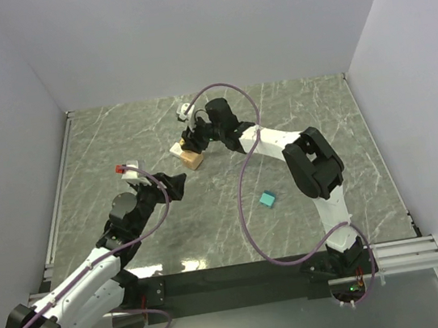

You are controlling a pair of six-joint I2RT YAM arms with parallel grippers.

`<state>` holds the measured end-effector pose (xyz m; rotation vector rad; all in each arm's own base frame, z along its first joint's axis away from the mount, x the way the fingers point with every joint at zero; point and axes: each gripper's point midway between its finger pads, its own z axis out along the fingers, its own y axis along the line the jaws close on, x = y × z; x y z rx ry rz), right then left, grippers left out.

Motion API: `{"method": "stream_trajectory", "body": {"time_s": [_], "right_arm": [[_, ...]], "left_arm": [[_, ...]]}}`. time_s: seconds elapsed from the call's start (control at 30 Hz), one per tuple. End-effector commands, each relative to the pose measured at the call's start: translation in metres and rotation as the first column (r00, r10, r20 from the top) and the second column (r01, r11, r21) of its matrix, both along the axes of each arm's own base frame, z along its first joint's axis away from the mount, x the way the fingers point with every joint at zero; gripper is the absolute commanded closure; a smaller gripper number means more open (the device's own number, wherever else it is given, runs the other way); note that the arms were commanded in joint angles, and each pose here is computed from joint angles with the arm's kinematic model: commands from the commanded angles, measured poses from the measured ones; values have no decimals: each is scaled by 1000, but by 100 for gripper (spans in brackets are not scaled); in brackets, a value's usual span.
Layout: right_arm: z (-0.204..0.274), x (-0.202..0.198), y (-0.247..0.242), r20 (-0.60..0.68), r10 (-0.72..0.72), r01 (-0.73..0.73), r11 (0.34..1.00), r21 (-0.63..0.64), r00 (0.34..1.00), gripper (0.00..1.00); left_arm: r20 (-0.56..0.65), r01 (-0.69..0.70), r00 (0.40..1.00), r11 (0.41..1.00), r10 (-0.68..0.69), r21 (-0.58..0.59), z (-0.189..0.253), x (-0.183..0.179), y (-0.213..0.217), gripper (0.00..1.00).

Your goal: Insert the plug

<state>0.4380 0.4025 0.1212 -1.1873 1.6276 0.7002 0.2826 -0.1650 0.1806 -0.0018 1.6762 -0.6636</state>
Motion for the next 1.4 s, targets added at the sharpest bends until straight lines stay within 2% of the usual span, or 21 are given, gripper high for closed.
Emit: {"method": "stream_trajectory", "body": {"time_s": [0.0, 0.87, 1.37], "right_arm": [[22, 4, -2, 54, -7, 7, 1000, 12, 999, 100], [19, -5, -13, 37, -37, 37, 999, -5, 999, 100], [26, -10, -8, 14, -19, 18, 999, 44, 1000, 100]], "left_arm": [[36, 20, 999, 999, -19, -30, 13, 0, -3, 6], [46, 34, 998, 998, -32, -44, 15, -5, -4, 6], [37, 35, 999, 999, -33, -42, 12, -4, -5, 6]]}}
